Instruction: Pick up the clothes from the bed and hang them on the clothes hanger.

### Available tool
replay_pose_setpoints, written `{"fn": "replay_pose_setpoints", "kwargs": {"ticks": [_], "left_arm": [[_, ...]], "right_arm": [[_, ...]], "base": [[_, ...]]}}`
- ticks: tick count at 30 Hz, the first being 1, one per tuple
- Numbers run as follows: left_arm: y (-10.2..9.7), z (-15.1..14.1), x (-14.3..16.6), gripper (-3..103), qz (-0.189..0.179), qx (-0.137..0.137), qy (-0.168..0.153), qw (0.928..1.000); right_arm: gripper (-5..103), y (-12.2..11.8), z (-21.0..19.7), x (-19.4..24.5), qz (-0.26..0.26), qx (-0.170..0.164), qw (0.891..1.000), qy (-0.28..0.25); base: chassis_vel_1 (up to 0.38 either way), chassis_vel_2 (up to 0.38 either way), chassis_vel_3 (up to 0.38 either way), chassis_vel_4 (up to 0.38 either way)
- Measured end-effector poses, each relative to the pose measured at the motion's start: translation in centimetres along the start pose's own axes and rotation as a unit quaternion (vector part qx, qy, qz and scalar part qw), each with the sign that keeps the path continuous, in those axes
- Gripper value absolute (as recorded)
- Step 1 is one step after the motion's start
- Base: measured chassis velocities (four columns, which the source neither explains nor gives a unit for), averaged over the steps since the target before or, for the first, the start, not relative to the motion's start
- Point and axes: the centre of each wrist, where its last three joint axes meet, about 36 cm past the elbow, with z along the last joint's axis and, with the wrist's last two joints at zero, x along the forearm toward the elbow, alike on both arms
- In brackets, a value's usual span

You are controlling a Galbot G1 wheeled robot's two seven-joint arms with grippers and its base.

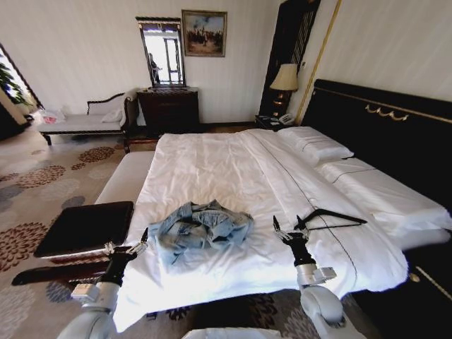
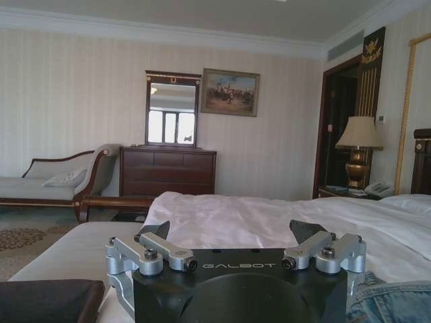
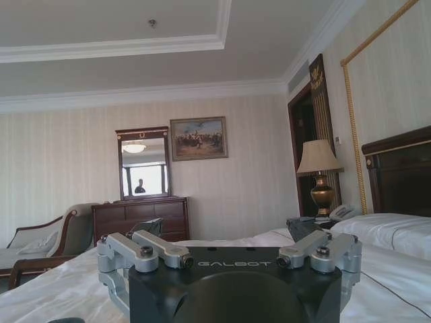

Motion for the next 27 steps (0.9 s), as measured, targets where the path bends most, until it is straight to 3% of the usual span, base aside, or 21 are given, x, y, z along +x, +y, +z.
{"fn": "replay_pose_setpoints", "kwargs": {"ticks": [7,10,11,14,15,18,19,20,22,27], "left_arm": [[0.7,0.7,-0.5,100,-0.005,0.015,0.011,0.9998],[1.0,0.4,-1.5,100,-0.004,0.082,0.038,0.9959],[1.0,0.4,-1.5,100,-0.004,0.082,0.038,0.9959],[1.9,-0.1,-3.1,100,0.014,0.185,0.078,0.9795],[1.9,-0.1,-3.1,100,0.014,0.185,0.078,0.9795],[2.7,0.2,-4.6,100,0.028,0.261,0.100,0.9597],[2.7,0.2,-4.6,100,0.028,0.261,0.100,0.9597],[3.0,0.5,-5.1,100,0.031,0.279,0.108,0.9539],[3.3,1.2,-5.8,100,0.029,0.291,0.118,0.9489],[3.5,3.6,-6.5,100,0.015,0.301,0.156,0.9409]], "right_arm": [[100,0.5,0.4,-0.2,0.000,-0.006,1.000,-0.004],[100,0.5,0.9,-0.2,-0.001,-0.003,1.000,-0.001],[100,0.5,0.9,-0.2,-0.001,-0.003,1.000,-0.001],[100,0.5,1.5,-0.1,-0.002,-0.002,1.000,0.002],[100,0.5,1.5,-0.1,-0.002,-0.002,1.000,0.002],[100,0.5,1.9,-0.2,-0.004,-0.001,1.000,0.005],[100,0.5,1.9,-0.2,-0.004,-0.001,1.000,0.005],[100,0.5,2.0,-0.3,-0.004,-0.001,1.000,0.005],[100,0.4,2.2,-0.4,-0.005,0.001,1.000,0.006],[100,0.1,2.9,-0.8,-0.005,0.004,1.000,0.008]], "base": [[-0.120,0.124,0.124,-0.128],[0.000,0.000,0.000,0.000],[0.000,0.000,0.000,0.000],[0.000,0.000,0.000,0.000],[0.000,0.000,0.000,0.000],[0.012,-0.018,-0.011,0.007],[0.000,0.000,0.000,0.000],[0.000,0.000,0.000,0.000],[0.000,0.000,0.000,0.000],[0.000,0.000,0.000,0.000]]}}
